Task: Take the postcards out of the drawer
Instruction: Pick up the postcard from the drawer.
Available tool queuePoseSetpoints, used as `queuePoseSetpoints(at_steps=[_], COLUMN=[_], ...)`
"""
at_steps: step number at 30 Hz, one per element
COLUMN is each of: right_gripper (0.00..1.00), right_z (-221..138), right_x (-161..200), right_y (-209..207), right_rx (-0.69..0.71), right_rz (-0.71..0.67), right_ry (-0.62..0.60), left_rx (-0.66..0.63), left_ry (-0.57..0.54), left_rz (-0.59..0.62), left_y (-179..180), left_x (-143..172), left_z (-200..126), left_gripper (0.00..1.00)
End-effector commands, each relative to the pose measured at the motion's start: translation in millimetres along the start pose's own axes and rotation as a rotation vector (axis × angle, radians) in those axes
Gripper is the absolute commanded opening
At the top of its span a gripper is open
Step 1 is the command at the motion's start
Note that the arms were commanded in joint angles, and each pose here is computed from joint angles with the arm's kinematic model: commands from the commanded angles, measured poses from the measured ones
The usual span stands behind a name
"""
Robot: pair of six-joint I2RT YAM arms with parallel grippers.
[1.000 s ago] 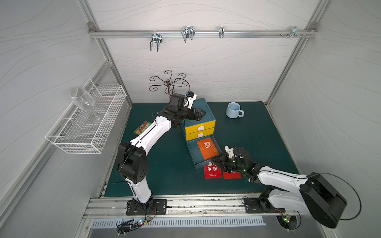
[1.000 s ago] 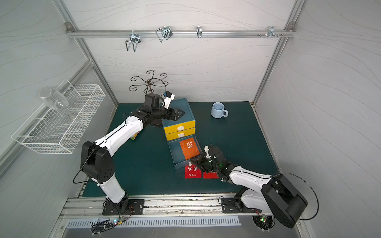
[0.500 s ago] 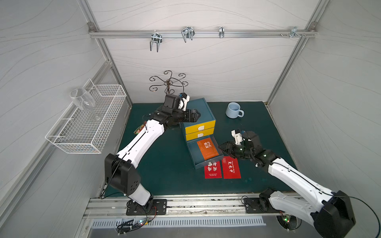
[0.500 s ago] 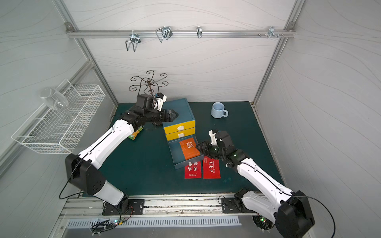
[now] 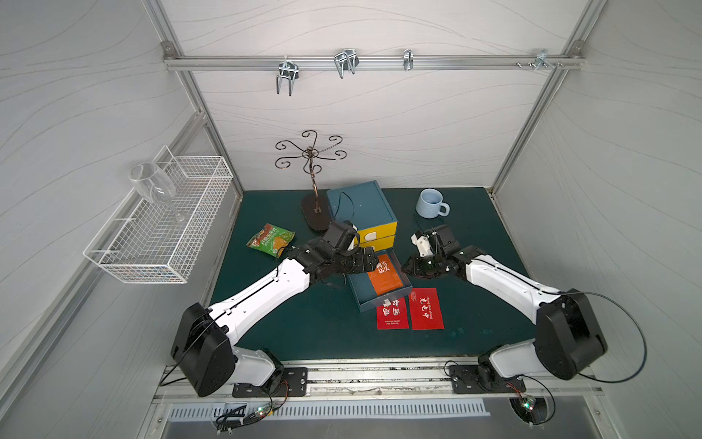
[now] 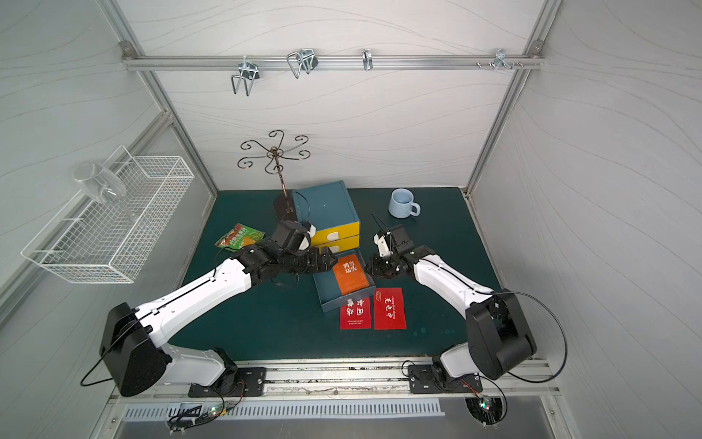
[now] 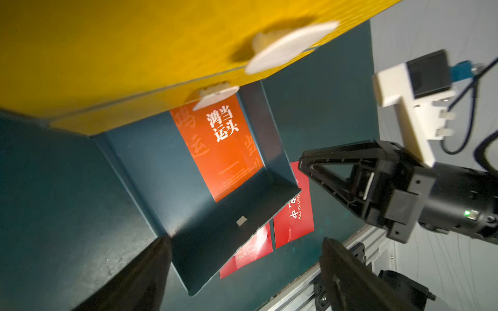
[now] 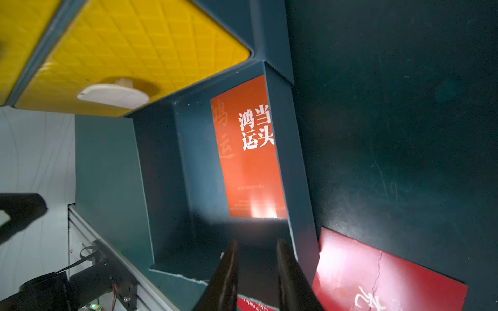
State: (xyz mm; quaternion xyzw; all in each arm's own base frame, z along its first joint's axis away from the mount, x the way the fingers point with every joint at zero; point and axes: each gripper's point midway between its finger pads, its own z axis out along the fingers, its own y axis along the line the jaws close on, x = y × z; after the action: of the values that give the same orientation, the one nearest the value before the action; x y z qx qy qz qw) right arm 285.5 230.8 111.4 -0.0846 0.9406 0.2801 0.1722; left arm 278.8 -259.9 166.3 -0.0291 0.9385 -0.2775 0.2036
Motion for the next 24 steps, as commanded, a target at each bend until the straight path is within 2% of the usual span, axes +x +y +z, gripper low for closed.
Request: queuePoseSetpoints(at_steps=[1, 13, 24], right_gripper=[0.27, 0.23, 0.2], right_z=[5.1, 22.6, 29.7], right_x=[-5.0, -5.8, -1.6], right_y=[-3.6, -3.7, -10.7], right_rx=[0.026, 0.049, 0.098], right_rz=[-0.058, -0.098, -0.115], right_ry=[0.004, 0.021, 0.031], left_rx=[0.036, -0.02, -0.057], left_ry=[-0.055, -0.011, -0.006], left_rz=[-0.11, -0.219, -0.253], left_y=[-8.4, -6.3, -7.1], left_x=[-8.7, 11.5, 16.3], left_z=[10.7, 55.2, 78.1], left_gripper=[0.92, 0.92, 0.92])
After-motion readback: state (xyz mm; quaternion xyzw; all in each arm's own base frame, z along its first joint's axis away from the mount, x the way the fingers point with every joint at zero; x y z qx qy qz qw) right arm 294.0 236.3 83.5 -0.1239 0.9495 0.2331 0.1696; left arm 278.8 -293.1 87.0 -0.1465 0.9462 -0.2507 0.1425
